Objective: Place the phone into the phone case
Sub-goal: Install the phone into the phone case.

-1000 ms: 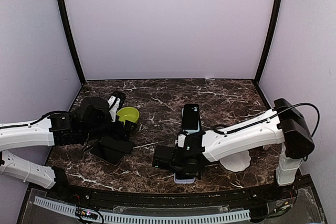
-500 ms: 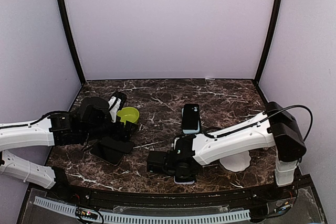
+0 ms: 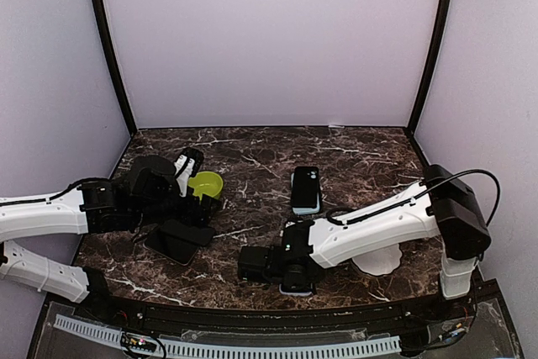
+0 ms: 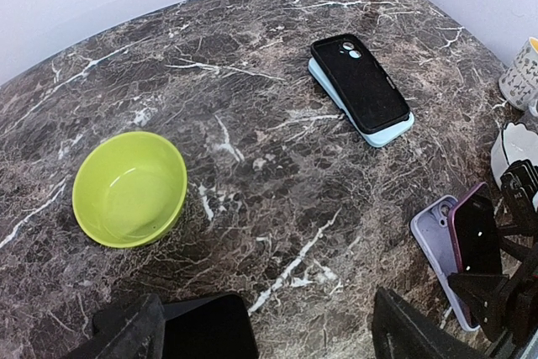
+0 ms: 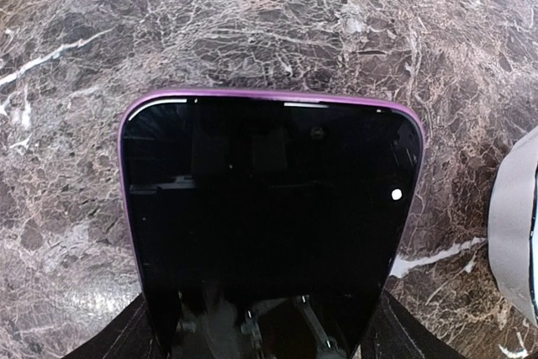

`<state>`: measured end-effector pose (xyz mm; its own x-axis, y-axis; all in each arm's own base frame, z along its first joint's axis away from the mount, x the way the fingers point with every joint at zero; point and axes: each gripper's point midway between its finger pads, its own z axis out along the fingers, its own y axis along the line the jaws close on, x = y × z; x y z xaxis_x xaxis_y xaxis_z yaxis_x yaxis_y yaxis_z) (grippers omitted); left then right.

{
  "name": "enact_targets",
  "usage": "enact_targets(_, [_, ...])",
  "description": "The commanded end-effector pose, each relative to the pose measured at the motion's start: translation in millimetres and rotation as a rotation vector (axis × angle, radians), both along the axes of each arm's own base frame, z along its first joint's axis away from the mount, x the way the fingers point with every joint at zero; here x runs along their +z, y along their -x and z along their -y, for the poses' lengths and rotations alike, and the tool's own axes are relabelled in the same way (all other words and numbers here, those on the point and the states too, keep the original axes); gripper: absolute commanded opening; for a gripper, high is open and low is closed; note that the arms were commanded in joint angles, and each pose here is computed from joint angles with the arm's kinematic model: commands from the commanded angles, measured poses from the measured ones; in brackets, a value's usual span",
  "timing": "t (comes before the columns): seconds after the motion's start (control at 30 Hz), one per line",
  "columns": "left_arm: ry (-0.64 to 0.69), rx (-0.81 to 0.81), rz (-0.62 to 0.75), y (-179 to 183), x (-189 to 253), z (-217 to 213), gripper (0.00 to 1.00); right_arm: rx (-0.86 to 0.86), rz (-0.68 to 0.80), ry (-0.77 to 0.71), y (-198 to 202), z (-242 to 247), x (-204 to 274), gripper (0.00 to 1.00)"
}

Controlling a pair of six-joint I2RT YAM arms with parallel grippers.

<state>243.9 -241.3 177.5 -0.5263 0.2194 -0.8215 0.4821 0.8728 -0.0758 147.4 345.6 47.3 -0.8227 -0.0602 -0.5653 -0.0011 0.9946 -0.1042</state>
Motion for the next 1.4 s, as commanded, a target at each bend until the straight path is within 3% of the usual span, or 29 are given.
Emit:
enact_targets(0.0, [0.021, 0.008, 0.028, -4.2, 14.2, 1.8, 0.87, -0.02, 0.018, 0.08, 0.2, 22.9, -13.1, 0.49])
enact_targets(0.73, [-0.013, 0.024, 0.068, -7.8, 21.2, -5.7, 0.87, -0.048, -0.003, 0.105, -3.0, 39.5, -37.0, 0.82])
enact_targets(1.03, [-0.012, 0.022, 0.077, -7.7, 24.8, -6.6, 0.87, -0.043, 0.012, 0.099, -5.0, 39.6, -27.3, 0.91])
enact_targets(1.37, [-0.013, 0.022, 0.083, -6.8, 26.5, -8.4, 0.87, 0.076, 0.011, 0.111, -6.4, 20.4, 12.1, 0.98])
